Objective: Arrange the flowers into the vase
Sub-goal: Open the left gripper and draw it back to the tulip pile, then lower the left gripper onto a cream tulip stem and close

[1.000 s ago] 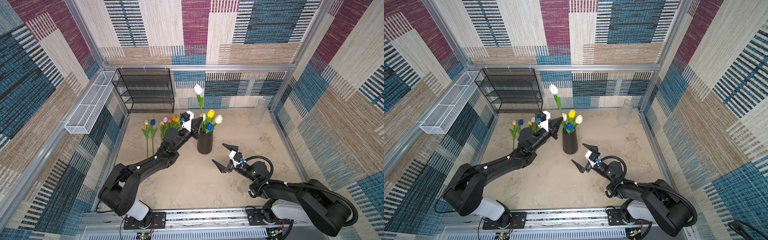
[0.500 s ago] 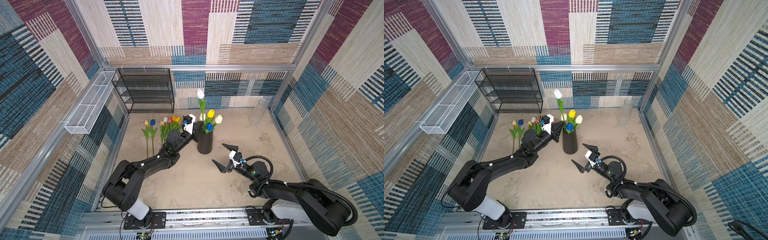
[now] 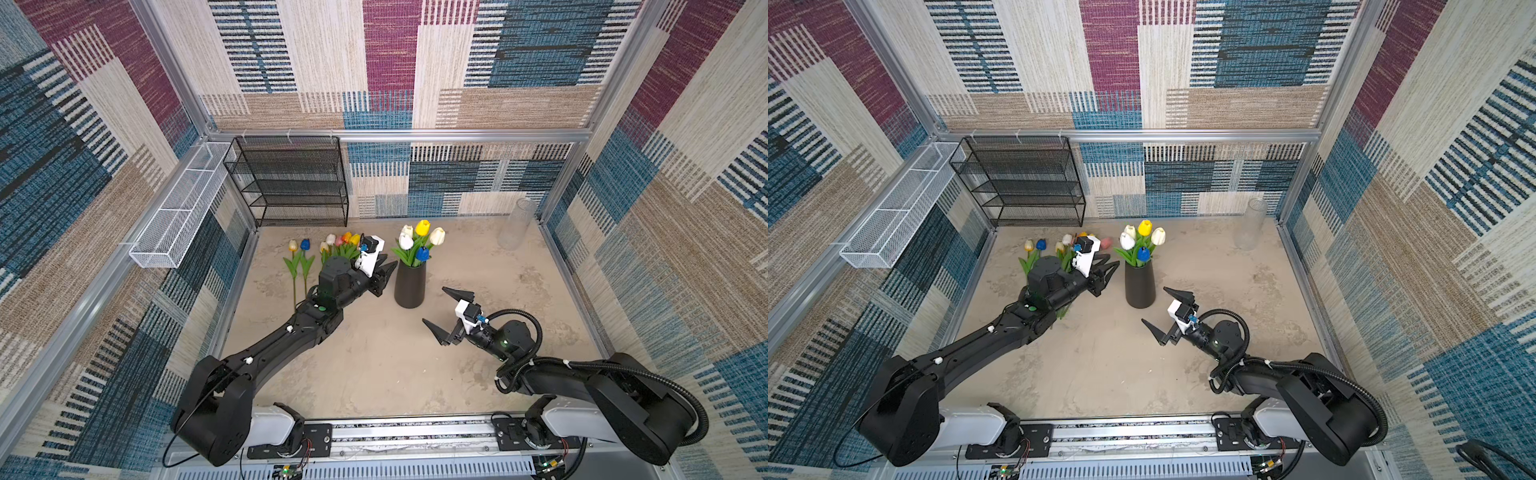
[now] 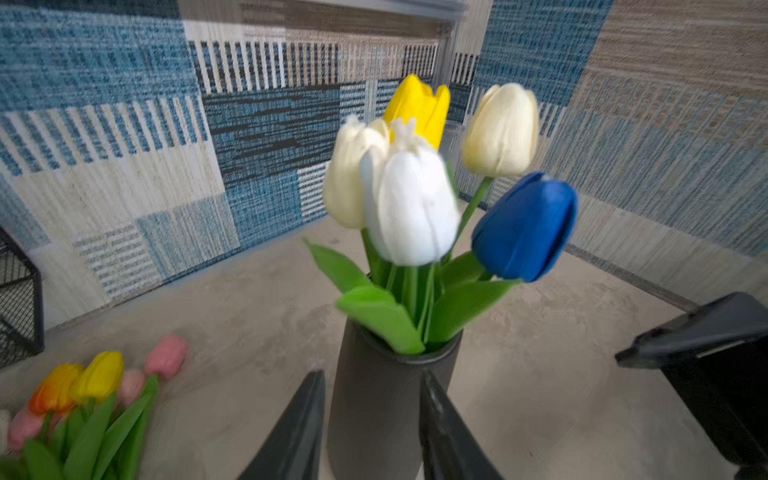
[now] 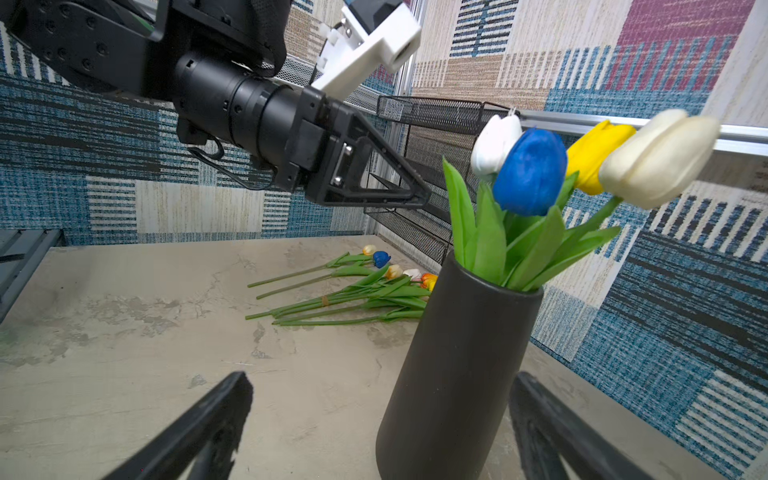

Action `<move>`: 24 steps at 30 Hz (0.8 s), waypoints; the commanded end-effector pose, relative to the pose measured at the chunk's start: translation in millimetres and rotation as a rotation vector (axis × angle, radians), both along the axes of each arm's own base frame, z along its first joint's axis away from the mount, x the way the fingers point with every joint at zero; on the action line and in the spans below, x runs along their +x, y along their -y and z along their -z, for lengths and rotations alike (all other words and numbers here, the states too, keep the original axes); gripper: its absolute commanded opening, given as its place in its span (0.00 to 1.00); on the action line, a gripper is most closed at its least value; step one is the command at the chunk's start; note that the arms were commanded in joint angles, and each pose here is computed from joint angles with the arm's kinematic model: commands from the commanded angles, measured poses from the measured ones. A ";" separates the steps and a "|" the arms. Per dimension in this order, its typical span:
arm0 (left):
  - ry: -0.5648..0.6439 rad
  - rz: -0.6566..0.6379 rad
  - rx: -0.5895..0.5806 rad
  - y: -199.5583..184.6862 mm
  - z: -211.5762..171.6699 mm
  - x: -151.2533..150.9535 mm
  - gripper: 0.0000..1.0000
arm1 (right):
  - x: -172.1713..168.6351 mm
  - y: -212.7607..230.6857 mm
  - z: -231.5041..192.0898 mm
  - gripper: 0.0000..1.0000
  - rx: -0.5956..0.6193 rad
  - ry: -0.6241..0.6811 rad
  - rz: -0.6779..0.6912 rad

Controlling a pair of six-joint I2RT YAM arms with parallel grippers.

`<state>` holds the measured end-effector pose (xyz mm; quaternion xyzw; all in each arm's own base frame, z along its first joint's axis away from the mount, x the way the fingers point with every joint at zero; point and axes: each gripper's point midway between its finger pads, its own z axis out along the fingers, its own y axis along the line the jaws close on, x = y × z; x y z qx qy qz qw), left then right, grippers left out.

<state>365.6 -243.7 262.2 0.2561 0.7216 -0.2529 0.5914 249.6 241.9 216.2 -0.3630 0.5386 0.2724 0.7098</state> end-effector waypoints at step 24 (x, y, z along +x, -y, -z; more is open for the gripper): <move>-1.090 -0.975 0.479 -302.2 214.1 60.9 0.36 | -6.6 -2.7 -12.6 1.00 0.035 0.020 -0.039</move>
